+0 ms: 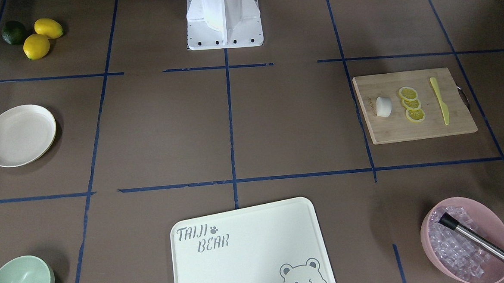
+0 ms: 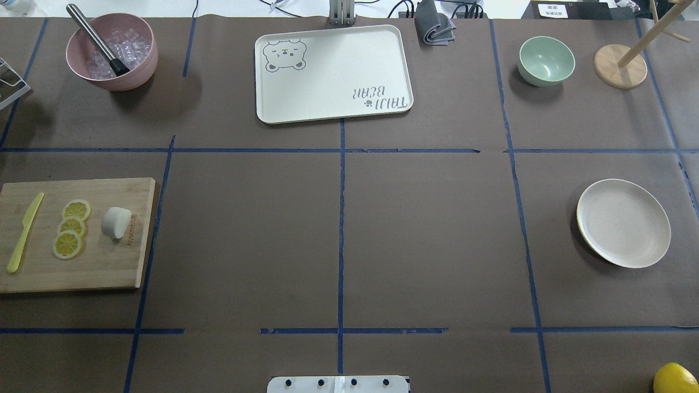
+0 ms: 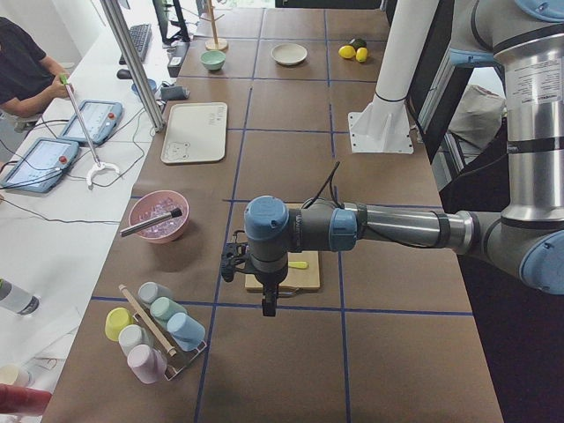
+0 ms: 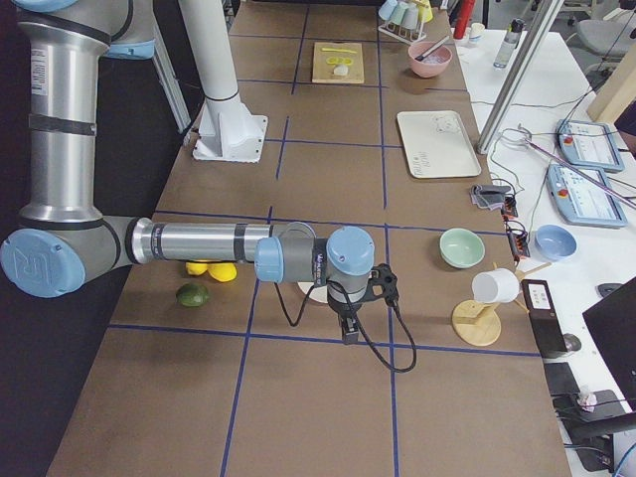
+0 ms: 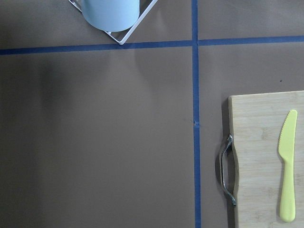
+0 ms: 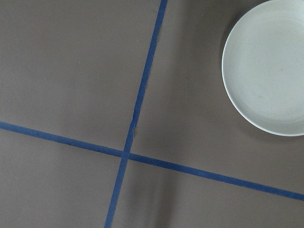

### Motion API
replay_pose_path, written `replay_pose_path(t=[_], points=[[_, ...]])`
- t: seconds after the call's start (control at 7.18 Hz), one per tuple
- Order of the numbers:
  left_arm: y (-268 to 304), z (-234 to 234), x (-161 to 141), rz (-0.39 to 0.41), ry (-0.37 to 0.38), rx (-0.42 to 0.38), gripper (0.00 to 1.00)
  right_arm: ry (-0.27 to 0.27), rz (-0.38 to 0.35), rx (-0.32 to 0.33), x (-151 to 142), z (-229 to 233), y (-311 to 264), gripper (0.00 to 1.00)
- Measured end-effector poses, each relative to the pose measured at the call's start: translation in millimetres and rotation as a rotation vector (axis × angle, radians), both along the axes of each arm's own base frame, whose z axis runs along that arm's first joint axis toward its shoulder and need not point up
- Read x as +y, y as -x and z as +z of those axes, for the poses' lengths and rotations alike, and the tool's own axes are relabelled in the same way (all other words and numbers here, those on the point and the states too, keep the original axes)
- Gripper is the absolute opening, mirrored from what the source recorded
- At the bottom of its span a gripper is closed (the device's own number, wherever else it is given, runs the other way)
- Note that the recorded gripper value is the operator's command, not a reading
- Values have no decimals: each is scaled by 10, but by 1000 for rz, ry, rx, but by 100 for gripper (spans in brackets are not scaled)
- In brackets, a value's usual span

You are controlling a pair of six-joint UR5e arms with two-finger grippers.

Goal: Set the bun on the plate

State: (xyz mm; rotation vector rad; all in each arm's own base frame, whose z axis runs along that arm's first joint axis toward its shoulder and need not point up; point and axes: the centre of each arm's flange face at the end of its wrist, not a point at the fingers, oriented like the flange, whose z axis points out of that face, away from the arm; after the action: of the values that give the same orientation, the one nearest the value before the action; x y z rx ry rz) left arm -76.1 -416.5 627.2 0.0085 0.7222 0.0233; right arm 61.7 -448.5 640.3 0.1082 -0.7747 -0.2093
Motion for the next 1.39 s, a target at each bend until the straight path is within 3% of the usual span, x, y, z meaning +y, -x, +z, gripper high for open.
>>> replay_pose_path(t=[1.39], points=[[-75,-16,109,6,6,48,100,29,9,-2,64,141,-5,100]])
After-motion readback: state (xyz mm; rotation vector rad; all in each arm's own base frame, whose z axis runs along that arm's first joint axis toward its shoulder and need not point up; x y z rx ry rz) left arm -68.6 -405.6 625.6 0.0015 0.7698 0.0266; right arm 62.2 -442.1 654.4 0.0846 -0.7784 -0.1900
